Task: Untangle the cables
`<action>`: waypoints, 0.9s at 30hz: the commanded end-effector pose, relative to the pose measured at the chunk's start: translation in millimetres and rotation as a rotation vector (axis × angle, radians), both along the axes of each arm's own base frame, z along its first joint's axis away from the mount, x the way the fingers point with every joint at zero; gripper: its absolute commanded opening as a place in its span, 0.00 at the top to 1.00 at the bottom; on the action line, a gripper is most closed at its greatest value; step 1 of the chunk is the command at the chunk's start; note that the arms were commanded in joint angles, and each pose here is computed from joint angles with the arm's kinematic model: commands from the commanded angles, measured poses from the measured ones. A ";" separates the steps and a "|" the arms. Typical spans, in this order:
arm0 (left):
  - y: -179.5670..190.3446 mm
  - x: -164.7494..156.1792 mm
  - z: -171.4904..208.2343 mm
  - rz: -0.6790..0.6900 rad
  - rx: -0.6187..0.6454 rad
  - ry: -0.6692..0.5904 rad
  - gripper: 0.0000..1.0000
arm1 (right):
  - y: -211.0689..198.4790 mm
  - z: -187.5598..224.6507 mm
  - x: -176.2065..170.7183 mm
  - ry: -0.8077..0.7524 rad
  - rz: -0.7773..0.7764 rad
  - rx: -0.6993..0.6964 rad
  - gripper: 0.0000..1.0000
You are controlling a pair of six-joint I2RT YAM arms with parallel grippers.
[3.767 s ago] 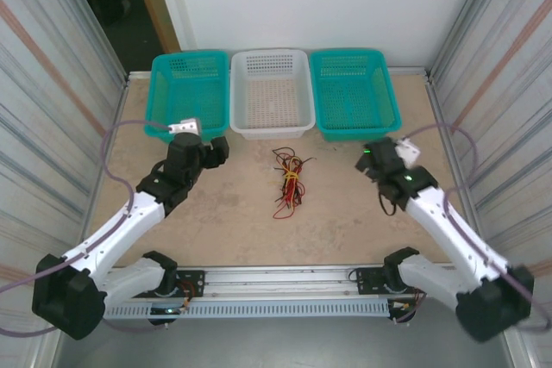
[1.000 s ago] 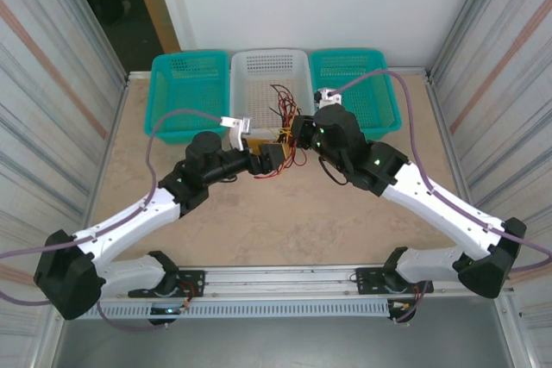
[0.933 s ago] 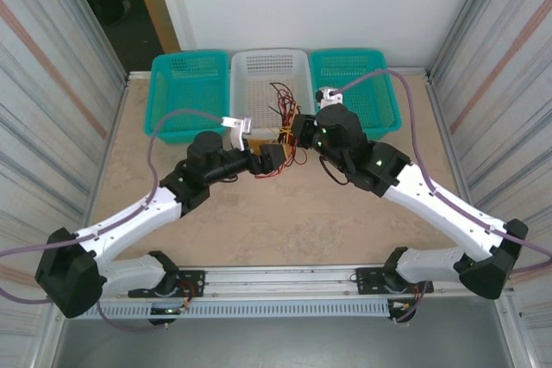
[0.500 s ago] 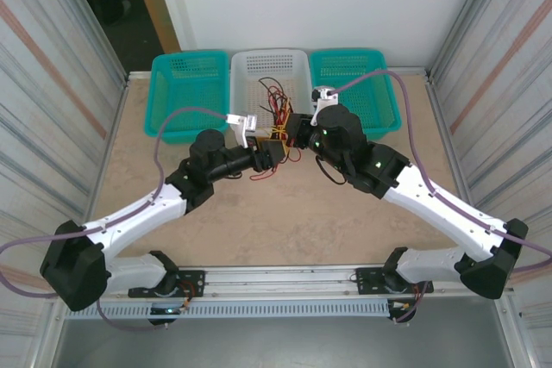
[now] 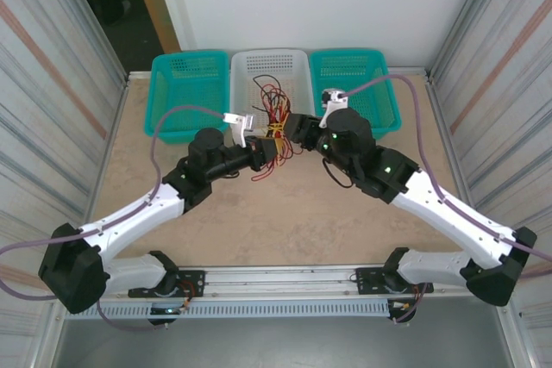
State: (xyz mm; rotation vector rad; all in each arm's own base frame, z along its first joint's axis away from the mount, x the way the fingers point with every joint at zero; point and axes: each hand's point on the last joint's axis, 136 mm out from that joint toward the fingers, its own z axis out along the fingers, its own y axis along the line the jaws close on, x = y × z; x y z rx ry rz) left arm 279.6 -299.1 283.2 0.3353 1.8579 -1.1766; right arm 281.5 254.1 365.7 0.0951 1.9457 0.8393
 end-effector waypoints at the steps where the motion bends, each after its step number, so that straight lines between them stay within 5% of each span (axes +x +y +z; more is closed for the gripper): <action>1: 16.5 11.6 17.3 0.093 0.113 -0.106 1.00 | -19.0 -3.1 -4.0 0.081 0.008 0.050 0.35; 9: 20.6 9.9 16.7 0.101 0.236 -0.184 1.00 | -8.1 -14.1 -9.7 0.240 0.153 0.039 0.30; 14: 17.2 9.6 17.9 0.087 0.230 -0.186 1.00 | 11.1 -14.3 -7.9 0.252 0.194 0.028 0.50; 23: 12.0 3.2 19.6 0.053 0.227 -0.210 1.00 | 27.9 -29.4 7.8 0.295 0.177 -0.024 0.63; 27: 11.5 1.6 20.5 0.047 0.218 -0.218 1.00 | 25.5 -37.0 11.4 0.316 0.153 -0.056 0.89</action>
